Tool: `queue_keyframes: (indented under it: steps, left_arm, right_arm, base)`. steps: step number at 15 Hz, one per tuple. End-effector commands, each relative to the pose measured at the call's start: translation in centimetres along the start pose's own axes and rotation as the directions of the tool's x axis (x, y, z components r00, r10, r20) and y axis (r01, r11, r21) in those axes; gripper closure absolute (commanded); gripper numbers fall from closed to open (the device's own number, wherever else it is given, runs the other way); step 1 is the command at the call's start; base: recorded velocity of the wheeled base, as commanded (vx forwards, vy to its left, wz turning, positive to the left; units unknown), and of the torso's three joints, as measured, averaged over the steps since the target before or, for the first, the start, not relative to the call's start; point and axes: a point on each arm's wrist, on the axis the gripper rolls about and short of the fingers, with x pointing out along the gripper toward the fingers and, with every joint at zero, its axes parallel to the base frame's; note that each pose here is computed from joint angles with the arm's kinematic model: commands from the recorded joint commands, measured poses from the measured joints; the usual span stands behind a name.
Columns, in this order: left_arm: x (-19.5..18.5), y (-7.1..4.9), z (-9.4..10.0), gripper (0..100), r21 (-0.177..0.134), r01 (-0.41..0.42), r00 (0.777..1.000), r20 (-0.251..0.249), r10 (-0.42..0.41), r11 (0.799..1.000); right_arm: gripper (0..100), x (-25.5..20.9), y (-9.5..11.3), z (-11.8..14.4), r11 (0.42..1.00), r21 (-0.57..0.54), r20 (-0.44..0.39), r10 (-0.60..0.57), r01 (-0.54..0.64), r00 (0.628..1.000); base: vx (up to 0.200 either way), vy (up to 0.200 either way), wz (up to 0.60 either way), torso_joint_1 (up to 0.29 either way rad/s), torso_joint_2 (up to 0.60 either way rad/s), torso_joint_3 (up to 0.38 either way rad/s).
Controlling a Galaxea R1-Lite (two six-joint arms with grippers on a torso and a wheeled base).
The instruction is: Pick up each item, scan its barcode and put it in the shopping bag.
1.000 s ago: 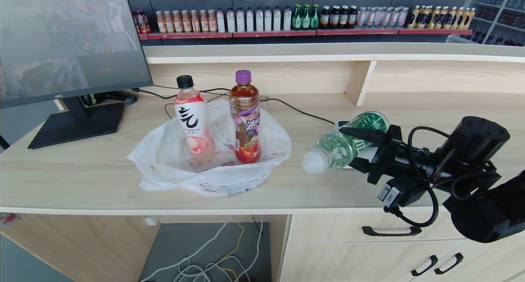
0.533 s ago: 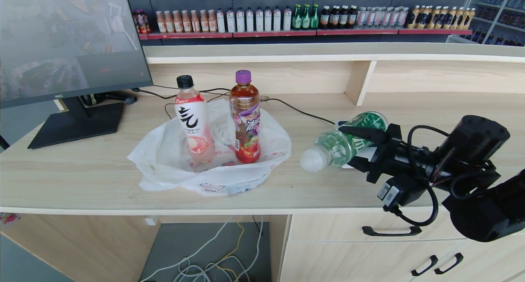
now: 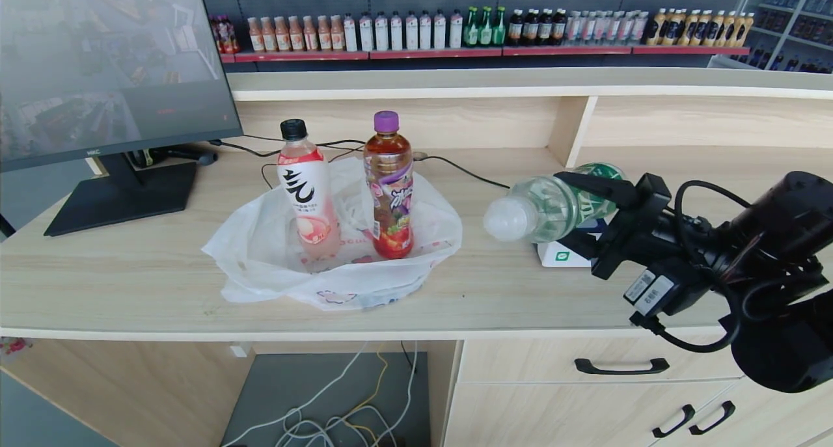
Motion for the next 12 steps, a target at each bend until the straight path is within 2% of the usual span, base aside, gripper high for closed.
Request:
queue_keyframes:
  steps: [1,5,7,8,9,10,12]
  left_arm:
    - [0.0,0.0,0.0,0,0.0,0.0,1.0,0.0,0.0,1.0]
    - [0.0,0.0,0.0,0,0.0,0.0,1.0,0.0,0.0,1.0]
    - [0.0,0.0,0.0,0,0.0,0.0,1.0,0.0,0.0,1.0]
    - [0.0,0.0,0.0,0,0.0,0.0,1.0,0.0,0.0,1.0]
    - [0.0,0.0,0.0,0,0.0,0.0,1.0,0.0,0.0,1.0]
    - [0.0,0.0,0.0,0,0.0,0.0,1.0,0.0,0.0,1.0]
    - [0.0,0.0,0.0,0,0.0,0.0,1.0,0.0,0.0,1.0]
  right_arm:
    - [100,-0.2,-1.5,1.3,1.0,-0.007,0.007,-0.03,0.03,1.0]
    - [100,1.8,-4.0,5.3,0.983,0.125,0.038,-0.139,0.133,0.99]
    - [100,3.3,-5.0,8.0,0.951,0.24,0.039,-0.209,0.193,0.977]
    - [100,3.4,-5.5,8.9,0.932,0.283,0.011,-0.24,0.227,0.971]
    - [100,3.0,-6.0,9.3,0.905,0.328,-0.054,-0.27,0.273,0.961]
    - [100,2.7,-6.6,9.8,0.861,0.391,-0.113,-0.304,0.324,0.946]
    - [100,3.3,-6.9,11.1,0.7,0.575,-0.242,-0.35,0.424,0.905]
  base:
    - [0.0,0.0,0.0,0.0,0.0,0.0]
    - [0.0,0.0,0.0,0.0,0.0,0.0]
    - [0.0,0.0,0.0,0.0,0.0,0.0]
    - [0.0,0.0,0.0,0.0,0.0,0.0]
    - [0.0,0.0,0.0,0.0,0.0,0.0]
    - [0.0,0.0,0.0,0.0,0.0,0.0]
    - [0.0,0.0,0.0,0.0,0.0,0.0]
